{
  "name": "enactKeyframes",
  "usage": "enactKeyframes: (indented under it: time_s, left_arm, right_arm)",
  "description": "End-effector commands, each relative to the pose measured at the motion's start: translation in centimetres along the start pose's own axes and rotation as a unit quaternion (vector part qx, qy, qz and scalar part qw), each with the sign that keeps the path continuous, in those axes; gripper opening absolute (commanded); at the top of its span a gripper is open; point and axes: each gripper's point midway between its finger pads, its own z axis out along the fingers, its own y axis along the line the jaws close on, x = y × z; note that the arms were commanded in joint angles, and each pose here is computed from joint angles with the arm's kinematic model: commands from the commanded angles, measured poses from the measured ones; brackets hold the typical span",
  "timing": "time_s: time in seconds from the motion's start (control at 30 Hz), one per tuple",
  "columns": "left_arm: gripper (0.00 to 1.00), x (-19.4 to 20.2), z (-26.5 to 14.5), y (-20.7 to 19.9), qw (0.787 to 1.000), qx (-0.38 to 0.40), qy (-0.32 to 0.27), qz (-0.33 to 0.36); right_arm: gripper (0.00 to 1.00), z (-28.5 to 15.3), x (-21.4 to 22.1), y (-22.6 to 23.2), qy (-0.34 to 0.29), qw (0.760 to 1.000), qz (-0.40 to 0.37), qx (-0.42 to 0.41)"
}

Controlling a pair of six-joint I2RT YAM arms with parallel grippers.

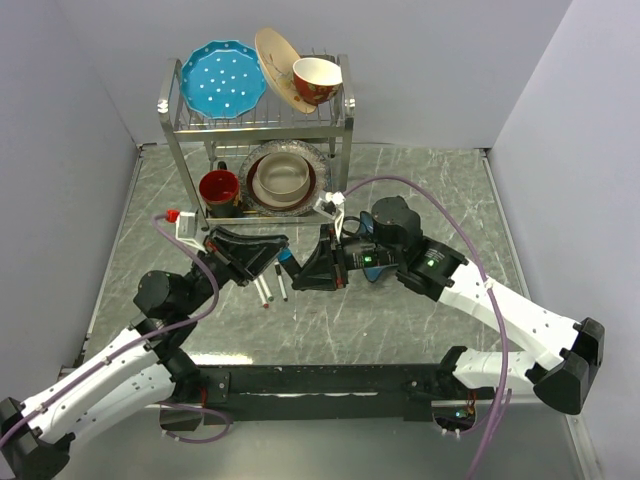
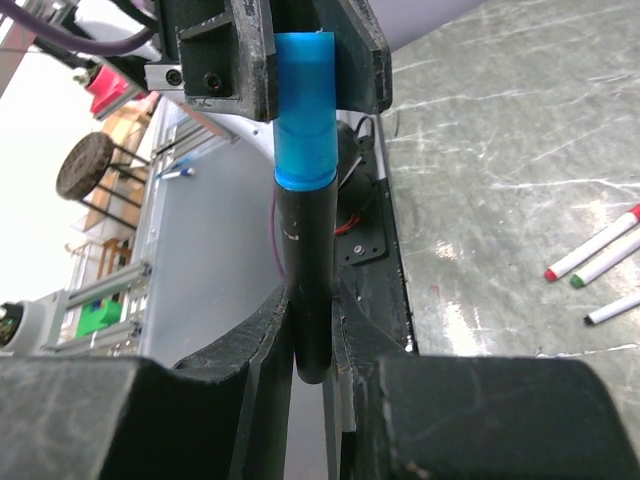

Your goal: Insert the pens into the pen caps

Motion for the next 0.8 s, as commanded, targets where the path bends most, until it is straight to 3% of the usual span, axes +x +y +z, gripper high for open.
enactKeyframes:
  time_s: [0.0,0.37,0.77]
  left_arm:
    - [0.01,15.7,-8.1,1.2,0.93,-0.005,0.342,-0.138]
    - [0.01,18.3,-10.2,1.8,0.911,-0.048,0.39,-0.128]
    - [0.01,21.2,-12.9,4.3,0.877,-0.123,0.45,-0.116]
  right_arm:
    - [0.0,-5.2,-19.1,5.8,-0.323,0.919,-0.225,-0.008]
    - [0.0,-5.6,-19.3,6.8,-0.32,0.919,-0.23,-0.03]
    - [0.0,-6.2,-19.9,6.7,-0.31,0.917,-0.25,0.004]
